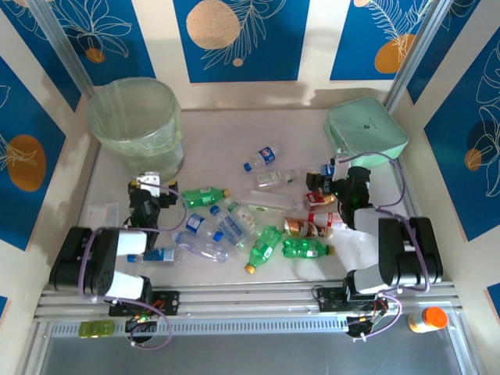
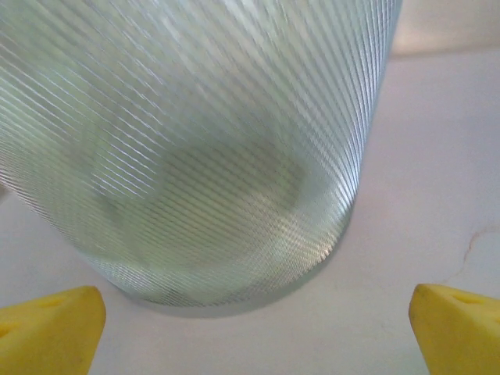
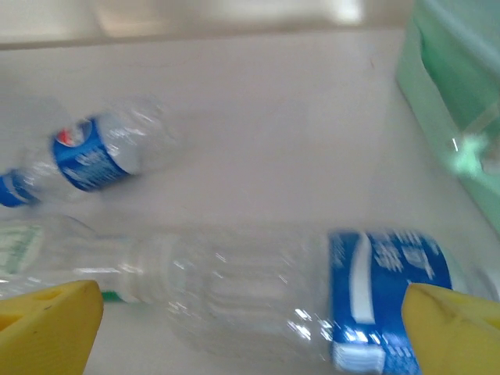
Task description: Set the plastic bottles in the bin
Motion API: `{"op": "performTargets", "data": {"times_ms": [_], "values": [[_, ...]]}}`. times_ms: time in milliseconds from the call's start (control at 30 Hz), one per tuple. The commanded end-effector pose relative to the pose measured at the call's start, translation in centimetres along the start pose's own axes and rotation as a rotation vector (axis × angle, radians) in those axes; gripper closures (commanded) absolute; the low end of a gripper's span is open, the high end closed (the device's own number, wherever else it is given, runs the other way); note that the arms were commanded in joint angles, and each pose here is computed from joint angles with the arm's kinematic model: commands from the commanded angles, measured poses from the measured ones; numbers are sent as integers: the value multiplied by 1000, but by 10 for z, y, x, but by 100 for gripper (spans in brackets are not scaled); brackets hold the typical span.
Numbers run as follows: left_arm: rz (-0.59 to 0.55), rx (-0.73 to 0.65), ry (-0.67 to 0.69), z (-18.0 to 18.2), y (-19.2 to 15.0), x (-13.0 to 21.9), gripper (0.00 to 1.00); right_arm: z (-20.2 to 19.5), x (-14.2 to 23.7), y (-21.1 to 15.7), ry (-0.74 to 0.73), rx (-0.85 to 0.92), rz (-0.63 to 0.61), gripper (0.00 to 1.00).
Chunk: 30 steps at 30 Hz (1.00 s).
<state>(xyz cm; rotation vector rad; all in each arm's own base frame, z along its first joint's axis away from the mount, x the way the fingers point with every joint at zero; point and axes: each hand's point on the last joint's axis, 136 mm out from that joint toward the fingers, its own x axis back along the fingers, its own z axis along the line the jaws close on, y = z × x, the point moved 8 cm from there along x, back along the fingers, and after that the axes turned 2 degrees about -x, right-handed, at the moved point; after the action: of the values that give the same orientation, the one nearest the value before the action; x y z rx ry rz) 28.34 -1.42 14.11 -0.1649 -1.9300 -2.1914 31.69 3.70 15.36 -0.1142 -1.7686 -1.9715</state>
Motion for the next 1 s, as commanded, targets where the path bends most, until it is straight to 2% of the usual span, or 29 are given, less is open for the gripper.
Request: {"op": "performTargets", "data": {"times_ms": [0, 100, 233, 333, 400, 533, 667, 700, 767, 833, 900, 967], "values": [[-65, 1, 59, 0, 19, 20, 1, 28, 15, 22, 19, 111, -43, 1], [-110, 7, 71, -8, 33, 42, 1, 62, 31, 37, 88, 177, -106, 1], [-176, 36, -5, -25, 49, 81, 1, 108, 64, 53, 220, 244, -173, 1], [-221, 38, -126, -40, 68, 109, 1, 141, 99, 65, 366, 265, -220, 1], [-234, 87, -193, -46, 83, 125, 1, 163, 123, 75, 452, 285, -237, 1], [-197, 105, -427, -68, 119, 157, 1, 196, 164, 95, 576, 294, -205, 1], [-26, 91, -466, -76, 139, 179, 1, 209, 188, 118, 485, 213, -68, 1], [34, 73, -461, -76, 141, 182, 1, 205, 191, 120, 425, 147, 5, 1], [201, 122, -401, -64, 140, 189, 1, 188, 199, 120, 285, -45, 172, 1], [297, 43, -483, -58, 145, 203, 1, 184, 206, 118, 376, -102, 248, 1], [374, 183, -360, -40, 137, 206, 1, 177, 204, 111, 450, -219, 316, 4], [427, 342, -251, -24, 121, 209, 1, 167, 198, 103, 413, -336, 398, 6]]}}
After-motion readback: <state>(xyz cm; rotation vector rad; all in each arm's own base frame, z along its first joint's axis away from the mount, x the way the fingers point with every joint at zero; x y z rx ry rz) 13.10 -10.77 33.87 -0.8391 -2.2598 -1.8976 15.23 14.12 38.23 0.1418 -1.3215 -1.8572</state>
